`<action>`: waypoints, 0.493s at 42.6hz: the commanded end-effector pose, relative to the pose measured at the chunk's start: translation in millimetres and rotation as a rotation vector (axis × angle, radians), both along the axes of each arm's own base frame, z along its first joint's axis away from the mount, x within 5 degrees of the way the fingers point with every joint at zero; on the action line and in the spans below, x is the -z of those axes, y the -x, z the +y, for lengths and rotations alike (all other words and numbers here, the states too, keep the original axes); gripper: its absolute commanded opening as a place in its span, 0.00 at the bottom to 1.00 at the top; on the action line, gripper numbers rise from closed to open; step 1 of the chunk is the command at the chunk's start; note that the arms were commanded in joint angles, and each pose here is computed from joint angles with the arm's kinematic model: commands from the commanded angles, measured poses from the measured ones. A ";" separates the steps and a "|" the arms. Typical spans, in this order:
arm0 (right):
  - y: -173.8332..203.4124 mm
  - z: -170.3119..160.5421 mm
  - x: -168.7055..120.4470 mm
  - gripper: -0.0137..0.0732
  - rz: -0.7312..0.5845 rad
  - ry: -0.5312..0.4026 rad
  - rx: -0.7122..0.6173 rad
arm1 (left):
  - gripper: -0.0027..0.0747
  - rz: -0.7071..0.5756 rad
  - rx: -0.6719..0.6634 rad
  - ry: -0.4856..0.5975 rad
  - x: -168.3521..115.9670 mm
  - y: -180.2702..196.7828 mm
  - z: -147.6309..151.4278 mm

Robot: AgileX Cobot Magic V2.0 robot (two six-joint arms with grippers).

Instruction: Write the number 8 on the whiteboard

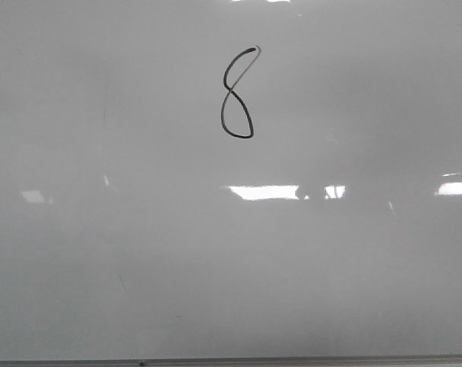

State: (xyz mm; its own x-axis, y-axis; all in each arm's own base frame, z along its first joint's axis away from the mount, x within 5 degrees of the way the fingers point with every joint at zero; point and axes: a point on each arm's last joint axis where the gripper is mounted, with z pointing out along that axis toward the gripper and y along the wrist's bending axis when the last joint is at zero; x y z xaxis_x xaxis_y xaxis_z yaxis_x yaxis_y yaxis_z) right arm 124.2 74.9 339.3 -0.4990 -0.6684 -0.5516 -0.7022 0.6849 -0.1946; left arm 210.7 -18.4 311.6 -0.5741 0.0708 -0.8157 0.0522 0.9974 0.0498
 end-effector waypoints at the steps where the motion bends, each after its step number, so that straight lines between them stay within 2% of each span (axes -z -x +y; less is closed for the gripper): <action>1: -3.4 0.3 -10.5 0.81 -0.074 -0.042 0.010 | 0.09 -0.177 -0.030 0.092 -1.3 -12.0 5.0; 5: -3.8 0.6 -10.9 0.81 -0.079 -0.046 0.010 | 0.09 -0.212 -0.024 0.100 9.9 -22.0 5.4; 12: -4.5 1.2 -11.7 0.81 -0.091 -0.054 0.009 | 0.09 -0.200 -0.011 0.106 28.0 -42.5 2.8; 21: -4.5 1.2 -11.7 0.81 -0.091 -0.054 0.009 | 0.09 -0.123 -0.011 0.103 52.6 -59.5 1.4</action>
State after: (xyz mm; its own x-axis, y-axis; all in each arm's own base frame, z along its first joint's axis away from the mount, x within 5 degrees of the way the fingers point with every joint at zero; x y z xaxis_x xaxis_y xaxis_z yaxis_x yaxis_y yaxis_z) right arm 125.7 75.9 340.6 -0.4878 -0.6598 -0.5716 -0.6974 0.6884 -0.1994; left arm 261.3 -15.8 247.5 -0.5453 0.0045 -0.8382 0.0401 0.9990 -0.0208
